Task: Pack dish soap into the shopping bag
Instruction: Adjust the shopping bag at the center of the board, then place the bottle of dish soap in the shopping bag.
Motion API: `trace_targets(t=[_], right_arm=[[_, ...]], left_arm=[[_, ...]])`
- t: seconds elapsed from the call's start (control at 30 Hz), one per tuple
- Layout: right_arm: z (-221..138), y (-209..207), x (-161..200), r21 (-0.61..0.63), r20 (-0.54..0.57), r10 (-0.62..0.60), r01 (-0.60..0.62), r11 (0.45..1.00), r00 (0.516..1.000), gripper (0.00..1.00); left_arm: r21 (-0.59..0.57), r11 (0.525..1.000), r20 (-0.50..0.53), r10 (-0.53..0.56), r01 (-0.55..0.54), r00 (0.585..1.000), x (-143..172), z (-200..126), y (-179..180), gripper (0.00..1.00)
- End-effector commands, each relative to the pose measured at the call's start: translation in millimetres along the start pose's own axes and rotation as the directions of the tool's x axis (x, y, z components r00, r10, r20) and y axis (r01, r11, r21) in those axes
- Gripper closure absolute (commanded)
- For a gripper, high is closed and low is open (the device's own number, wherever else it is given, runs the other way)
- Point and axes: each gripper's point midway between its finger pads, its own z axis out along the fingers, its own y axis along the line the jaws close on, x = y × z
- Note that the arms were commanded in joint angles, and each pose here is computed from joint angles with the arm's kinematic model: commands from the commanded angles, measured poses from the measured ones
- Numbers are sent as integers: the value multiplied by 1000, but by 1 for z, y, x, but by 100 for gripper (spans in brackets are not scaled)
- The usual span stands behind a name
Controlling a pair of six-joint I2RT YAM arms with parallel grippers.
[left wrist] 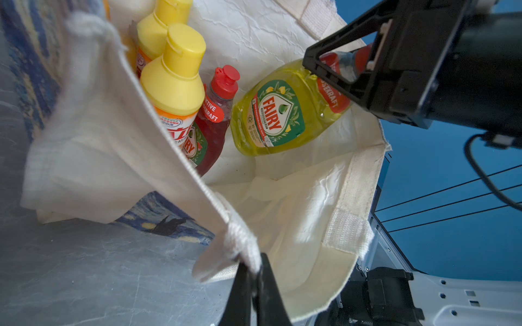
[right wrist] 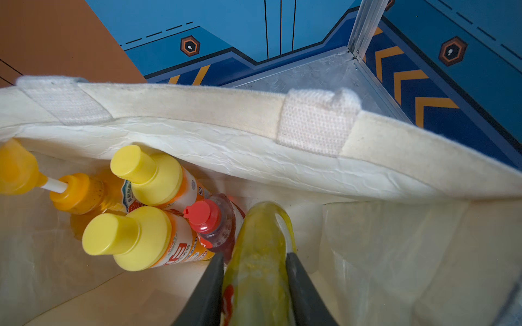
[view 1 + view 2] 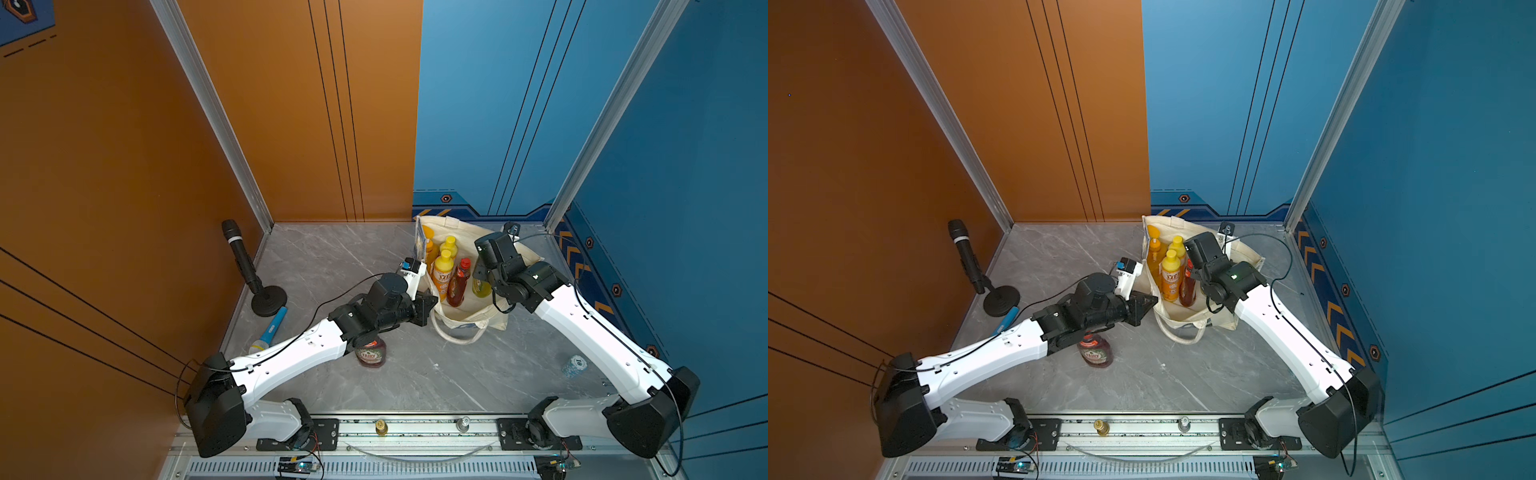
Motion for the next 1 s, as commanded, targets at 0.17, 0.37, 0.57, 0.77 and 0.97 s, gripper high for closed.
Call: trace_targets(t=[0.17, 0.37, 0.57, 0.77, 0.97], right_arm=[[13, 8, -23, -52, 81, 63, -59, 997, 995, 100], [21, 14, -18, -71, 79, 44, -39, 997, 996, 100], [33, 23, -14, -98, 98, 19, -9, 995, 995, 100], [53, 27, -9, -101, 81, -1, 10, 995, 997, 100], [70, 22, 1, -102, 57, 15, -9, 995, 998, 100]], left_arm=[[158, 984, -35, 90, -84, 995, 12, 2, -44, 100], [143, 985, -26, 98, -93, 995, 12, 2, -43, 100], [132, 986, -20, 103, -99, 995, 12, 0, -40, 100], [147, 983, -13, 110, -106, 994, 9, -3, -44, 100], [151, 982, 7, 116, -116, 993, 3, -8, -47, 100]])
